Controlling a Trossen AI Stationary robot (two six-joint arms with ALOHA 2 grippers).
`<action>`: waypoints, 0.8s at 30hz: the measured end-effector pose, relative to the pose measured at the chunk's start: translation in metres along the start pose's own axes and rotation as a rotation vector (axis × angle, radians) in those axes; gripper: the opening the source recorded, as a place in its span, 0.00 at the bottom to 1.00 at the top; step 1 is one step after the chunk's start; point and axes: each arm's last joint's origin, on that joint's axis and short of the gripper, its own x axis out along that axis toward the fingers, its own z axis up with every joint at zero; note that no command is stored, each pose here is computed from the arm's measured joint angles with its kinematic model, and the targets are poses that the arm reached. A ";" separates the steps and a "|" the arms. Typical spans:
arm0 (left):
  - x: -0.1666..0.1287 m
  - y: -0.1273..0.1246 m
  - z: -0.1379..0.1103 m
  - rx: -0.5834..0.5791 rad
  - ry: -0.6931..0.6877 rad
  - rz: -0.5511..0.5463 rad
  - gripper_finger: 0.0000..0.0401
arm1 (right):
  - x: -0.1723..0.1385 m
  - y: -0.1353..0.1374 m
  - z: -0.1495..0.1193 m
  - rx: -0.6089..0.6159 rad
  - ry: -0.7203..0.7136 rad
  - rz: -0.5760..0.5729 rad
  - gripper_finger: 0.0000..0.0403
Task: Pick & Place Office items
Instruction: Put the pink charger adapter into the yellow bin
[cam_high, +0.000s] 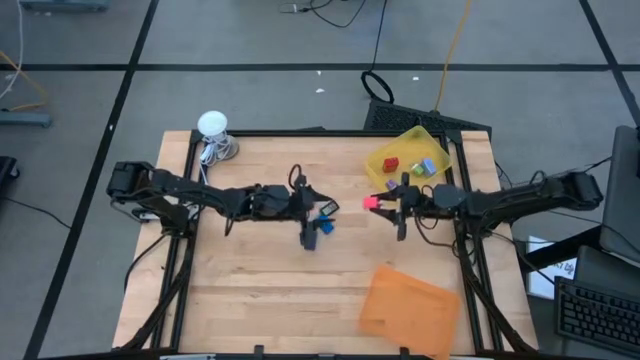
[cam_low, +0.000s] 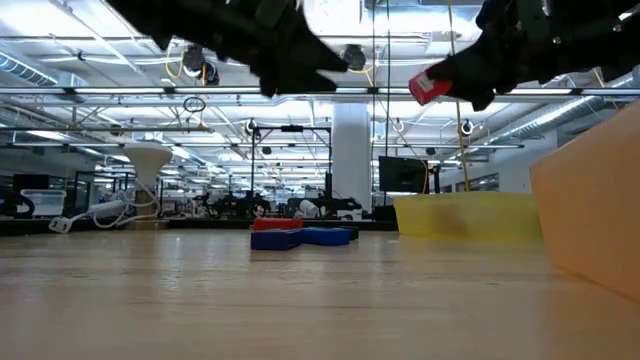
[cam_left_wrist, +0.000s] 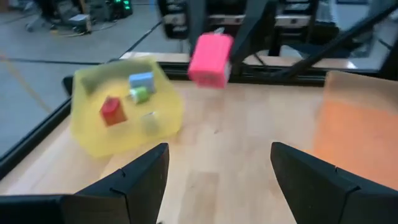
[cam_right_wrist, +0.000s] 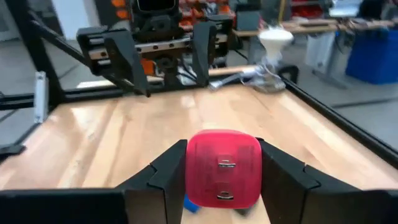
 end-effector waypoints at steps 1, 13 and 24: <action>-0.002 0.004 -0.005 -0.014 -0.007 0.011 0.71 | -0.002 -0.002 0.000 0.005 0.009 -0.013 0.37; -0.026 0.035 -0.046 -0.122 -0.160 0.089 0.68 | -0.015 -0.035 -0.020 0.012 0.144 -0.370 0.37; -0.028 0.041 -0.053 -0.179 -0.145 0.105 0.70 | -0.024 -0.062 -0.039 0.128 0.287 -0.547 0.37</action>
